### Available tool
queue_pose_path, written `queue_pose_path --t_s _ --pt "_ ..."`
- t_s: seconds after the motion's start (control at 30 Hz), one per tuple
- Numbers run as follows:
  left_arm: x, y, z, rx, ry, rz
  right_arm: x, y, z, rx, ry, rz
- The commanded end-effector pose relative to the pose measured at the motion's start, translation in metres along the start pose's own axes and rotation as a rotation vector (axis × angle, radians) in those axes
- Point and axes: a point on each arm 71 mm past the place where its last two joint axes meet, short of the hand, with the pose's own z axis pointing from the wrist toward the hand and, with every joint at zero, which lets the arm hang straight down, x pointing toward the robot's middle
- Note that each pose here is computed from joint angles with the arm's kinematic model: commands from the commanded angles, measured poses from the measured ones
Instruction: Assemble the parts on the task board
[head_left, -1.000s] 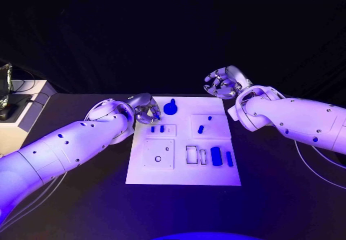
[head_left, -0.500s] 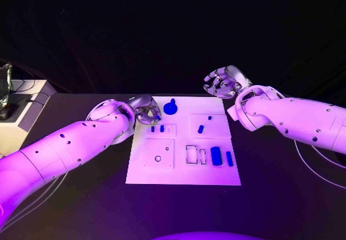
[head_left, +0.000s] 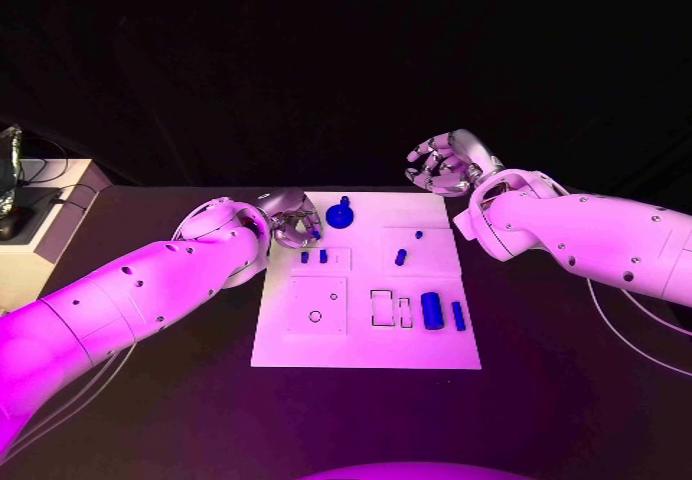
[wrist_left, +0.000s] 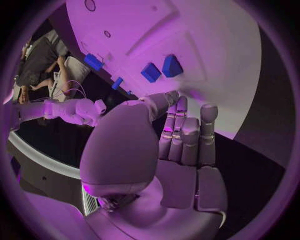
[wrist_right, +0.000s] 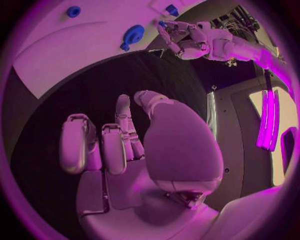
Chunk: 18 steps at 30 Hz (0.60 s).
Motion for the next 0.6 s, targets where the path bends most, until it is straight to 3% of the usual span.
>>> queue_pose_path --t_s 0.03,0.6 --pt "0.0065 -0.0029 0.0006 0.011 0.033 0.004 0.0010 0.0015 -0.0002 -0.013 0.007 -0.007" --pt "0.0062 -0.0083 0.0009 0.047 0.018 0.007 0.0003 0.0006 -0.0002 -0.010 0.008 -0.010"
